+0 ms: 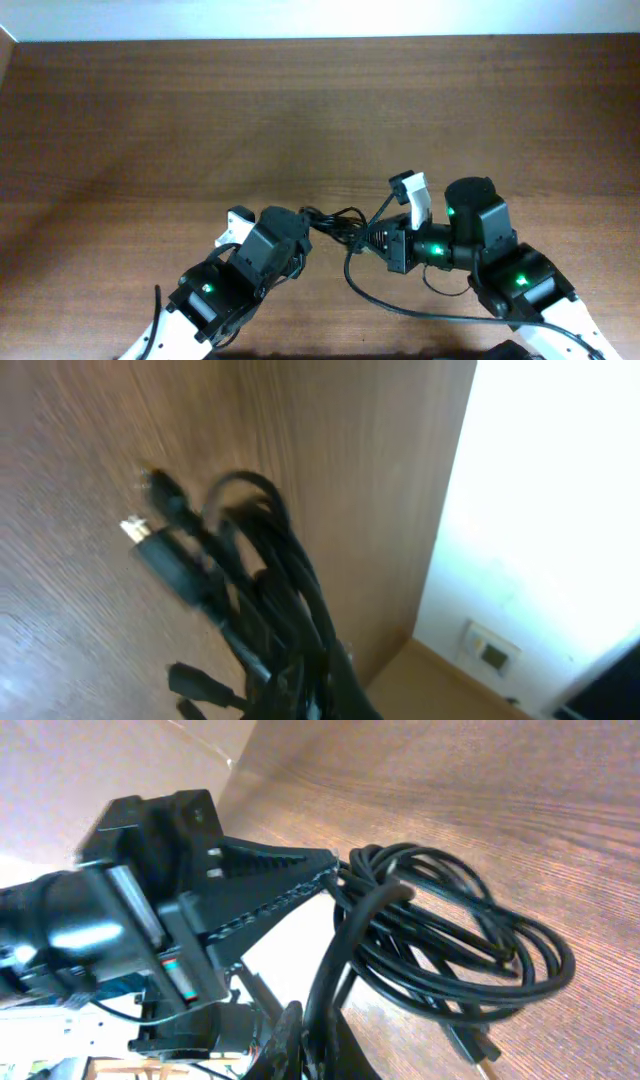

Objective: Untangle cables

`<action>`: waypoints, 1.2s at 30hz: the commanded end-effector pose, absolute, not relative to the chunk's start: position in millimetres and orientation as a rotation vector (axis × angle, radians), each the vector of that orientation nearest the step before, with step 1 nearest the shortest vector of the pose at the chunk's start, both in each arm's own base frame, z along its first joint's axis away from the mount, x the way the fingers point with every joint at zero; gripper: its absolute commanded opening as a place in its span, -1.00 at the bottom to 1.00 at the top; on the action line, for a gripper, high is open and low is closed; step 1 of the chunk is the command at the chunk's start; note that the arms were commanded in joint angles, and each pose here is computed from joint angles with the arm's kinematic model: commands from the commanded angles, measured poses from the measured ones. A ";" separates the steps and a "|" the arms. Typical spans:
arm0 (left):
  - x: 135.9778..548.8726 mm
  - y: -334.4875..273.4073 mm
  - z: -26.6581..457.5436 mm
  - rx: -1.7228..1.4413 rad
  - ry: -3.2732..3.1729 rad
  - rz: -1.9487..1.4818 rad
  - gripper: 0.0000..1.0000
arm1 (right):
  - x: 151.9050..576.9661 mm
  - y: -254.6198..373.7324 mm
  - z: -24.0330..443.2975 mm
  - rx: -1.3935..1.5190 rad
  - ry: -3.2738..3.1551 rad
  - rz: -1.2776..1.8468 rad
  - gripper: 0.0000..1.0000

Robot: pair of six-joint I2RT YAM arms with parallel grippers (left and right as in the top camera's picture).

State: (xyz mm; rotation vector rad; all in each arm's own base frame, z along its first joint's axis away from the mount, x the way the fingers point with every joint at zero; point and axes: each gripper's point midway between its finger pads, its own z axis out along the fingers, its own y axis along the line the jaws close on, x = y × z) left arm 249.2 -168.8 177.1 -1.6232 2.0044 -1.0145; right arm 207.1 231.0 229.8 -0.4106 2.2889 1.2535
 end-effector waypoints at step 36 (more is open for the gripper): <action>225.2 -197.2 236.7 -1.510 2.049 -1.456 -1.00 | 180.7 240.0 240.7 -0.723 2.160 1.314 0.79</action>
